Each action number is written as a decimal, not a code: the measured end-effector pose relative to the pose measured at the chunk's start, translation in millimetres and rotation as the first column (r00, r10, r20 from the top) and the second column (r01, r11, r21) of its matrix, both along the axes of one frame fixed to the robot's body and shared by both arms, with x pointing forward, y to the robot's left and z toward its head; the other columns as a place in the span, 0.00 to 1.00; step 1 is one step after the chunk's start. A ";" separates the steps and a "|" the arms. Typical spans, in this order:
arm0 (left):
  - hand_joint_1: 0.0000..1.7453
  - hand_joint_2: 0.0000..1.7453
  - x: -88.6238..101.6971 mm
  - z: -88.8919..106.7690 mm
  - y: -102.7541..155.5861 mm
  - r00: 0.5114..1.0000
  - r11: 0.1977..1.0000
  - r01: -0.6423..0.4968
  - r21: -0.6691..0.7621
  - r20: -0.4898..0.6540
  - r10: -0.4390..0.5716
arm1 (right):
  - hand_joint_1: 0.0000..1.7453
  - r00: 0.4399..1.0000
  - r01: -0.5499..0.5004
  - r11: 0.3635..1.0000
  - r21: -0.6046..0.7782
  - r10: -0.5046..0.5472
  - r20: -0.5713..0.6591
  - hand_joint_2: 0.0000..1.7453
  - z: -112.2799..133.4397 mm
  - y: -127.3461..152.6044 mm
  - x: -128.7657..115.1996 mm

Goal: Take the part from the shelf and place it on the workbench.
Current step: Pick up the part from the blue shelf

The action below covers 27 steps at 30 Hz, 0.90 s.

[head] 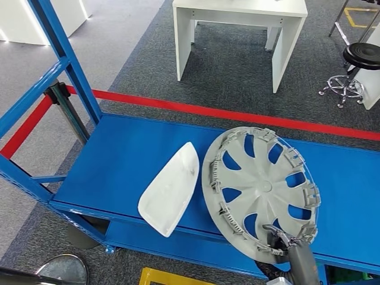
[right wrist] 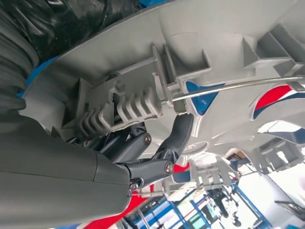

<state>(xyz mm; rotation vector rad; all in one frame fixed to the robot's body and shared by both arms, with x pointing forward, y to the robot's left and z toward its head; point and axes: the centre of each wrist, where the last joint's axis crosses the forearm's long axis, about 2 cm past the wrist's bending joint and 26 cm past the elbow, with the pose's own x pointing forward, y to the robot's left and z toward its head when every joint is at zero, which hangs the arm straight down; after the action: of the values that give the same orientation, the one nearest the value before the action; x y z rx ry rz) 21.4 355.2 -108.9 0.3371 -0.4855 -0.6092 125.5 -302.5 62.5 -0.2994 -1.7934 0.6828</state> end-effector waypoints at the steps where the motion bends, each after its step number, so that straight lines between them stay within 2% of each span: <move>1: 0.00 1.00 -0.1 0.0 -0.2 1.000 1.000 0.001 0.000 0.000 -0.001 | 1.00 1.000 -0.006 1.000 0.012 0.005 0.011 1.00 0.7 0.6 -0.2; 9: 0.00 1.00 -0.9 -0.4 -2.5 1.000 1.000 -0.007 -0.010 0.004 0.007 | 1.00 0.990 -0.071 0.987 0.144 0.051 0.135 1.00 19.0 11.0 1.4; 15: 0.00 1.00 -2.0 -1.0 -5.1 0.997 0.994 -0.072 -0.078 0.028 0.075 | 1.00 0.973 -0.083 0.981 0.175 0.042 0.226 1.00 35.8 14.7 0.9; 19: 0.00 0.00 -4.3 -1.9 -8.0 0.971 0.951 -0.190 -0.243 0.097 0.219 | 1.00 0.949 -0.044 0.983 0.178 -0.014 0.314 1.00 48.5 16.9 -0.3; 23: 0.00 0.00 -7.3 -2.8 -12.4 0.930 0.882 -0.247 -0.401 0.156 0.332 | 1.00 0.913 0.026 0.979 0.202 -0.106 0.395 1.00 62.3 19.6 -1.8; 27: 0.00 0.00 -10.7 -3.3 -15.7 0.906 0.836 -0.257 -0.486 0.181 0.383 | 1.00 0.875 0.085 0.967 0.239 -0.187 0.446 1.00 73.2 20.9 -4.5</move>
<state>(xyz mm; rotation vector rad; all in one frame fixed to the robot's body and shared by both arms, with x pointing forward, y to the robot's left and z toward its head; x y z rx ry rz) 10.7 339.5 -112.3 0.0492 -0.7989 -0.1020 121.0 -281.7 135.6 -0.4710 -2.2594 0.3244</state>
